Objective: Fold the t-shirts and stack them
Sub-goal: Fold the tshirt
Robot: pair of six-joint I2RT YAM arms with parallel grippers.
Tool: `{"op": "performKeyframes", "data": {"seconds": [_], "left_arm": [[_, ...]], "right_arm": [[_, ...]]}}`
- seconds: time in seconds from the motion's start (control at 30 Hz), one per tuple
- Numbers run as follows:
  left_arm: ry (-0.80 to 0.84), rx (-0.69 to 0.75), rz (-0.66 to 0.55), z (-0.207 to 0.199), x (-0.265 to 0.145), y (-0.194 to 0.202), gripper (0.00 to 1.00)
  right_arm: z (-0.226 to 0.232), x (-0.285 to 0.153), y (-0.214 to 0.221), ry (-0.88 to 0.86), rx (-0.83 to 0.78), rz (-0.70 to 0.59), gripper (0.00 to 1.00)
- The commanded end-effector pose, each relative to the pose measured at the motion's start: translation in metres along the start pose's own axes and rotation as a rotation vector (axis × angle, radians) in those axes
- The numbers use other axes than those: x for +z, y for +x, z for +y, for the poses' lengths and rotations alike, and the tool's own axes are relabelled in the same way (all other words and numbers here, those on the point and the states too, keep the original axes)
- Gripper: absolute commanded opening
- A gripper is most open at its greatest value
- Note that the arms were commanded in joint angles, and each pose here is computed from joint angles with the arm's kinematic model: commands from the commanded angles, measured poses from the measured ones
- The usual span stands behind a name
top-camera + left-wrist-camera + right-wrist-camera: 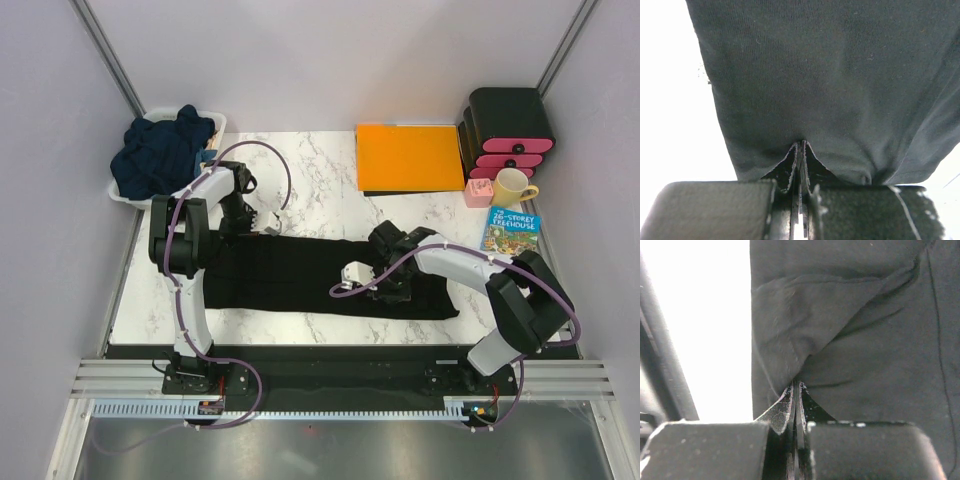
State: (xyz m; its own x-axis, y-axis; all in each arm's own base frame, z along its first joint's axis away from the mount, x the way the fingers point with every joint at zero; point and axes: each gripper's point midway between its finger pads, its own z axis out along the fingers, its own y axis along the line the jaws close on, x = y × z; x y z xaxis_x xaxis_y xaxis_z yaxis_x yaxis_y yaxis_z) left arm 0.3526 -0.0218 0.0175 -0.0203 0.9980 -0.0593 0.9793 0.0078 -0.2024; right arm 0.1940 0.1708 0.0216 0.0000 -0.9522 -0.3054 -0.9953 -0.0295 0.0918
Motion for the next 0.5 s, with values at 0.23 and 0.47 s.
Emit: {"op": "performKeyframes", "data": {"seconds": [0.23,0.47], "left_arm": [[-0.021,0.016,-0.044,0.008,-0.002,-0.010,0.02],[-0.013,0.012,-0.039,0.004,0.002,-0.008,0.02]], "right_arm": [[0.029,-0.020,-0.031,-0.081,-0.034,-0.068,0.00],[0.042,-0.010,-0.025,-0.128,-0.017,-0.052,0.00]]}}
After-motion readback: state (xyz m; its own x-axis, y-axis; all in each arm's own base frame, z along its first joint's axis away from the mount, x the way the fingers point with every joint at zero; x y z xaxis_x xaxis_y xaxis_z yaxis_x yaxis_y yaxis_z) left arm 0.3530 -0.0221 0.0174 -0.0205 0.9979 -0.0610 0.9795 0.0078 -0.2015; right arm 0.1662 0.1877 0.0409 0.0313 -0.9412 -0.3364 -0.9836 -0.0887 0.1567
